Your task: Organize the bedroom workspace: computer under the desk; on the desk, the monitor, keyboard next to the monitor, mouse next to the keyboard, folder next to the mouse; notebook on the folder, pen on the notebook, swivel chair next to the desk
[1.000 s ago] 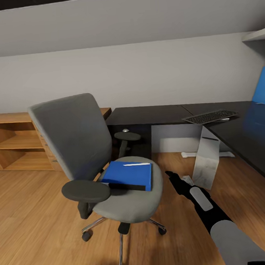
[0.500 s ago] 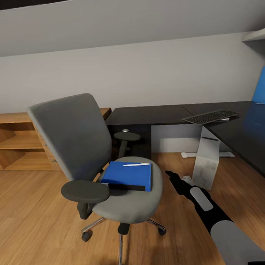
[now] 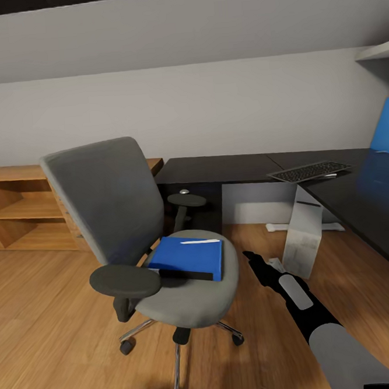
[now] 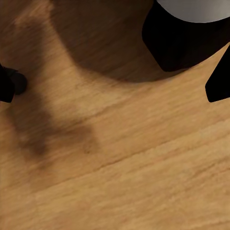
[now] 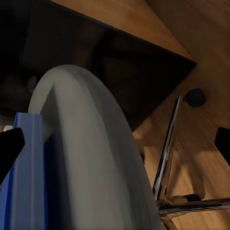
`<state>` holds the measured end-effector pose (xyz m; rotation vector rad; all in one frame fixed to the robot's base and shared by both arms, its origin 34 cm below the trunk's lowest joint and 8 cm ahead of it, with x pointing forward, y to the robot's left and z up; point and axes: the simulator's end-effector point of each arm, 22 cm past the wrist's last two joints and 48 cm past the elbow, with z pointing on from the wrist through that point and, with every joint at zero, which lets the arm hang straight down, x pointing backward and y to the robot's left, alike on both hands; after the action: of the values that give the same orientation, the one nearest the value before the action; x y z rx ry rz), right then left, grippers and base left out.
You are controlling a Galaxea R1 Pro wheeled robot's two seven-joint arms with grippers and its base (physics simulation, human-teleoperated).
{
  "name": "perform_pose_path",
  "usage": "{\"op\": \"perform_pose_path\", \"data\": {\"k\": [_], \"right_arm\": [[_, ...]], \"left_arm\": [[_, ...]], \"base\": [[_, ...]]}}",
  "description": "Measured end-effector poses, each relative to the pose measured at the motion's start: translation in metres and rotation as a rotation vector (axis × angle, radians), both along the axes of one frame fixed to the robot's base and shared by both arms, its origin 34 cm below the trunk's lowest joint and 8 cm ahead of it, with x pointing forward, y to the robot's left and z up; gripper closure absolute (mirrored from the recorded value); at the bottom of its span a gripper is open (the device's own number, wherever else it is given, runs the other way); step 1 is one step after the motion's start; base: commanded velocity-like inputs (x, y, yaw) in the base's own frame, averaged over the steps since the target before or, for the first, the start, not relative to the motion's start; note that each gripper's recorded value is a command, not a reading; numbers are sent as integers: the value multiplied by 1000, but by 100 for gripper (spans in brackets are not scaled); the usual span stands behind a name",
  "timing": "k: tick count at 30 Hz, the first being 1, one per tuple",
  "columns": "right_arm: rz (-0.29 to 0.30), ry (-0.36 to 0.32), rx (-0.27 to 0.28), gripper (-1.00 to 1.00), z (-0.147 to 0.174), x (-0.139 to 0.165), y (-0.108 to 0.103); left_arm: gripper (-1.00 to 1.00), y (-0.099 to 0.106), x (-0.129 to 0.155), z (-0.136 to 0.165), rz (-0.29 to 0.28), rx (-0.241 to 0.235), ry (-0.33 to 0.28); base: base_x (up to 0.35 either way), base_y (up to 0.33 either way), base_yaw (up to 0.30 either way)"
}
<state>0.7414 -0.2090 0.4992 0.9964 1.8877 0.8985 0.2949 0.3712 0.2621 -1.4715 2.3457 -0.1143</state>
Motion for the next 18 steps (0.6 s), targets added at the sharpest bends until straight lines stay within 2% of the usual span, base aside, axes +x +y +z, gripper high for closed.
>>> {"op": "perform_pose_path", "data": {"k": [9,13,18], "right_arm": [[1,-1,0,-100,0,0,0],[0,-1,0,-100,0,0,0],[-1,0,1,-100,-1,-1,0]], "left_arm": [[-100,-1,1,0,0,-1,-1],[-100,-1,1,0,0,0,-3],[-100,0,2,1,3,5,-7]], "base": [[26,0,0],[153,15,0],[269,88,0]]}}
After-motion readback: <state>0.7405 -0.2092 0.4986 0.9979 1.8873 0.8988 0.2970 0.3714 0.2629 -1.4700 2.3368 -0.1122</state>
